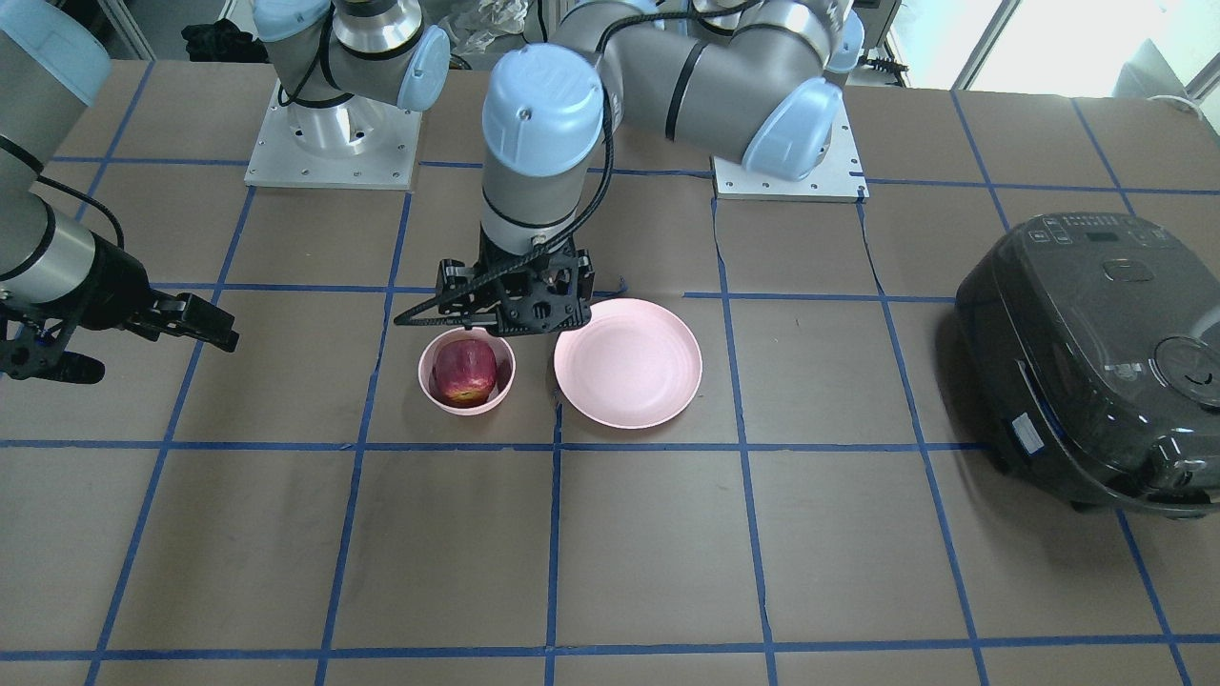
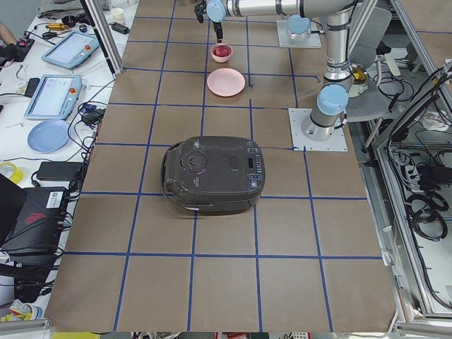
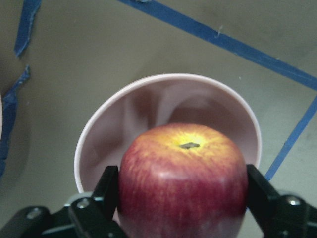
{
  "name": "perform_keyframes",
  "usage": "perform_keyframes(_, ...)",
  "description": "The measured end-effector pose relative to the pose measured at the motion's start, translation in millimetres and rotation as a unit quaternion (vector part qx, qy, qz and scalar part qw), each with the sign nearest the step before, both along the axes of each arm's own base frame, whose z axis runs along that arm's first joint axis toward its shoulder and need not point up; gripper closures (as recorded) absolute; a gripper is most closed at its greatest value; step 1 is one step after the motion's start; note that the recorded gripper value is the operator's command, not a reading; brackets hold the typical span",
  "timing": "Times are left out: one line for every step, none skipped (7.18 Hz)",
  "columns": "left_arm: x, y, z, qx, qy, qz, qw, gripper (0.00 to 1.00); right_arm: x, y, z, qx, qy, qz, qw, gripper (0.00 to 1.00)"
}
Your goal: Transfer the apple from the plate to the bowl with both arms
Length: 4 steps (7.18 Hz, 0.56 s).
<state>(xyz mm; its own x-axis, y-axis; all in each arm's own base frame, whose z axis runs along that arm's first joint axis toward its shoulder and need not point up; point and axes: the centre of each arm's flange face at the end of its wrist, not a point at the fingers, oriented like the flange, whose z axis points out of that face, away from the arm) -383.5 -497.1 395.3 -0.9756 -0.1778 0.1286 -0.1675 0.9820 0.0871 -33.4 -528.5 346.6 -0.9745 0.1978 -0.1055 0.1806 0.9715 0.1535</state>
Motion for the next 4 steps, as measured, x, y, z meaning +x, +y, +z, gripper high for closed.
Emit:
perform_keyframes(21.7,7.0,49.9,-0.007,0.001,-0.029,0.9995,0.0,4.7,0.5,26.3,-0.018,0.015,0.002,0.9997,0.0)
perform_keyframes(43.0,18.0,92.1,-0.021,-0.001,-0.056,0.9982,0.0,18.7,3.4,59.5,-0.036,0.037,0.005,0.9987,0.0)
perform_keyframes(65.0,28.9,117.9,-0.032,-0.016,-0.08,0.9961,0.0,43.1,8.9,90.6,-0.053,0.053,0.002,0.9972,0.0)
perform_keyframes(90.6,34.4,130.5,-0.038,-0.039,-0.097,0.9938,0.0,74.7,15.8,114.5,-0.068,0.061,-0.005,0.9958,0.0)
